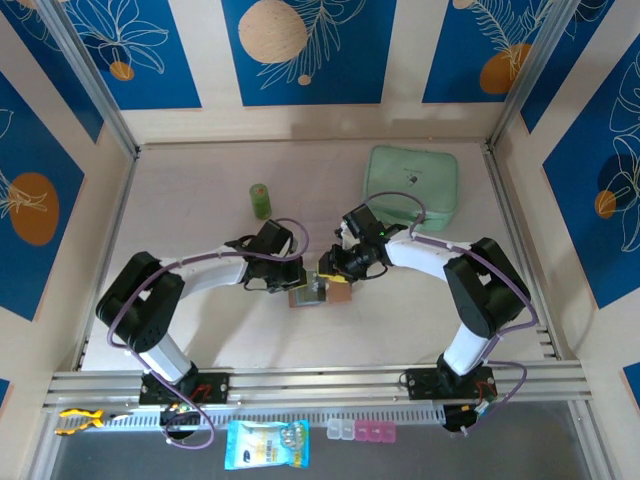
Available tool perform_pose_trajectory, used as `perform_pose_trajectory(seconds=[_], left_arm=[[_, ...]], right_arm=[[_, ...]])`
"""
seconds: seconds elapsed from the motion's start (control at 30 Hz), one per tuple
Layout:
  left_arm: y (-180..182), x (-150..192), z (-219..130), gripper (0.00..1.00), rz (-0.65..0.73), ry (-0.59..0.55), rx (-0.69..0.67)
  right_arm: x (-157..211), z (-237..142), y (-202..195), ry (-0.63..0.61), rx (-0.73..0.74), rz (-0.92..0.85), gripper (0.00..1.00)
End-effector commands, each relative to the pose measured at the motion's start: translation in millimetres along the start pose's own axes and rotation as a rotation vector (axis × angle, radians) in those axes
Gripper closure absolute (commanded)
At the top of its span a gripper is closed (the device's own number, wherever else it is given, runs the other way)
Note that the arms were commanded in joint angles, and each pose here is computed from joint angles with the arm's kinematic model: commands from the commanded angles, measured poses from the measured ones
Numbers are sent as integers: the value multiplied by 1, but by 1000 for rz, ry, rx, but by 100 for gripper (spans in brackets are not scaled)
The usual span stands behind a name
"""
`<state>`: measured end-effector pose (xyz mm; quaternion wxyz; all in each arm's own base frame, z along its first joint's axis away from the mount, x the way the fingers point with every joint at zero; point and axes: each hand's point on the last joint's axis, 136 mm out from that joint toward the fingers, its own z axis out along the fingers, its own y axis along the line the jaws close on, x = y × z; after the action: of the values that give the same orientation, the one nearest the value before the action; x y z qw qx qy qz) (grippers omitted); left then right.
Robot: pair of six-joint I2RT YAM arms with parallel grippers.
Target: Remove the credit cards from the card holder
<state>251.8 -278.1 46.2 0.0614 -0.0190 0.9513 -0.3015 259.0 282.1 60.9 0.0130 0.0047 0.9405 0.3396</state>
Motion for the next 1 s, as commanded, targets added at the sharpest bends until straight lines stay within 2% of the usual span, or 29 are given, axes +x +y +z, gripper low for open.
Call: perform_pose_trajectory(seconds=[0.0, 0.57, 0.77, 0.97], left_arm=[[-1, 7, 4, 97, 16, 22, 12], [35, 21, 8, 98, 4, 60, -129], [36, 22, 9, 98, 1, 65, -132], [37, 22, 9, 98, 1, 64, -131]], right_arm=[[5, 2, 12, 42, -42, -5, 61], [30, 28, 22, 170, -69, -46, 60], [26, 30, 7, 155, 24, -39, 61], [19, 25, 4, 125, 54, -48, 61]])
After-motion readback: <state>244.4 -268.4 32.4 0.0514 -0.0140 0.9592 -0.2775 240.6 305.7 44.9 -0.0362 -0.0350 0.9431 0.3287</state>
